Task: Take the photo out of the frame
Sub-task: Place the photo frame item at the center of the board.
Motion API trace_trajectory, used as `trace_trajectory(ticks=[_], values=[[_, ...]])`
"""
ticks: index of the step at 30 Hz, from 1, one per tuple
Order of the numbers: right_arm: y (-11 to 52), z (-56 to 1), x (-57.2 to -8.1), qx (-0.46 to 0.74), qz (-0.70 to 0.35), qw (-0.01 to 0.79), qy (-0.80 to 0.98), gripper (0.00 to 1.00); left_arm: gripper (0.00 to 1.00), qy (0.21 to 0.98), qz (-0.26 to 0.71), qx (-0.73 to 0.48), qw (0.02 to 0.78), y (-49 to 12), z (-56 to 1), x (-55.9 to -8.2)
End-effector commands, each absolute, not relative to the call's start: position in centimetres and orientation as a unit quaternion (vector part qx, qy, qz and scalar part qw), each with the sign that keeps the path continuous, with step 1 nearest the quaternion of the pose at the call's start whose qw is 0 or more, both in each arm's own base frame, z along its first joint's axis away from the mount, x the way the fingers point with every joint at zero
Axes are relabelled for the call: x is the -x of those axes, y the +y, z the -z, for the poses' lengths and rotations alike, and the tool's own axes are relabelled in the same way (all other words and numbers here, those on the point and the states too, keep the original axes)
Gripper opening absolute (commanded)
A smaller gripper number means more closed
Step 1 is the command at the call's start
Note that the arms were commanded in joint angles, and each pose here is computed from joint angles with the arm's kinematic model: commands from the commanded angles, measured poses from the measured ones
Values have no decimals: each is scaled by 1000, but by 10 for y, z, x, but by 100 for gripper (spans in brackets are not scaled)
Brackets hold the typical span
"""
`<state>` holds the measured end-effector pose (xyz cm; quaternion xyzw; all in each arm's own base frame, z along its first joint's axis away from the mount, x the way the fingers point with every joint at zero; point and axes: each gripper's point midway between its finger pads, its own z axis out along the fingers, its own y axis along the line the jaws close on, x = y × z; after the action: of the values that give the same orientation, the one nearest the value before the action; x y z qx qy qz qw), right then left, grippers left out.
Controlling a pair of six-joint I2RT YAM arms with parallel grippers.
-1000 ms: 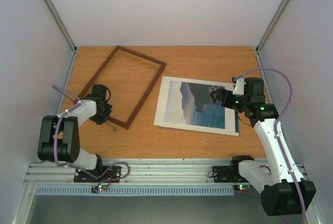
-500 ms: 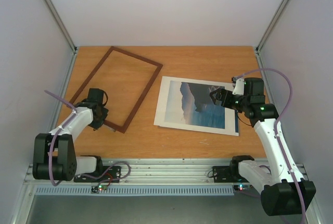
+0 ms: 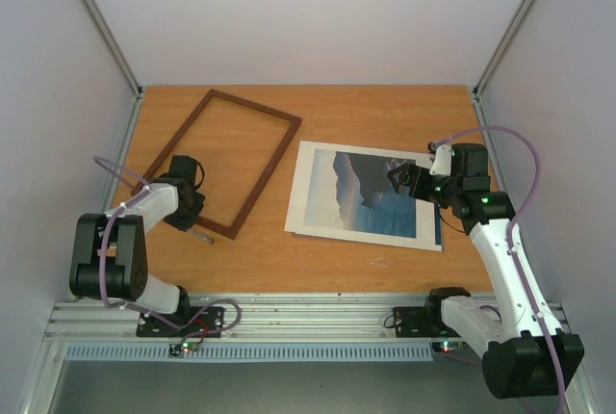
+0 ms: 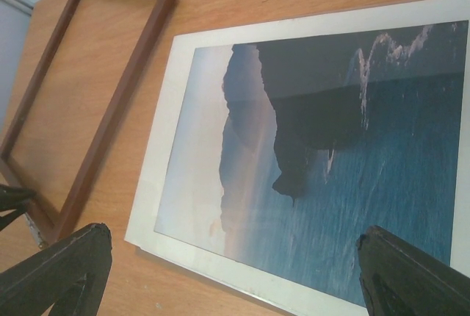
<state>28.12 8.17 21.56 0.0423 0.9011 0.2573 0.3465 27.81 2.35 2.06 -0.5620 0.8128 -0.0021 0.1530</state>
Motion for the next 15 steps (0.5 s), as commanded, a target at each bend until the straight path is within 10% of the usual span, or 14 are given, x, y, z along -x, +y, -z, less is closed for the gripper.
trace_trajectory(ticks=[1, 15], values=[[87, -214, -282, -28, -263, 345, 900, 92, 19, 785, 59, 575, 221, 22, -45, -322], [81, -207, -283, -40, -245, 332, 910, 92, 67, 799, 100, 549, 223, 10, -49, -313]])
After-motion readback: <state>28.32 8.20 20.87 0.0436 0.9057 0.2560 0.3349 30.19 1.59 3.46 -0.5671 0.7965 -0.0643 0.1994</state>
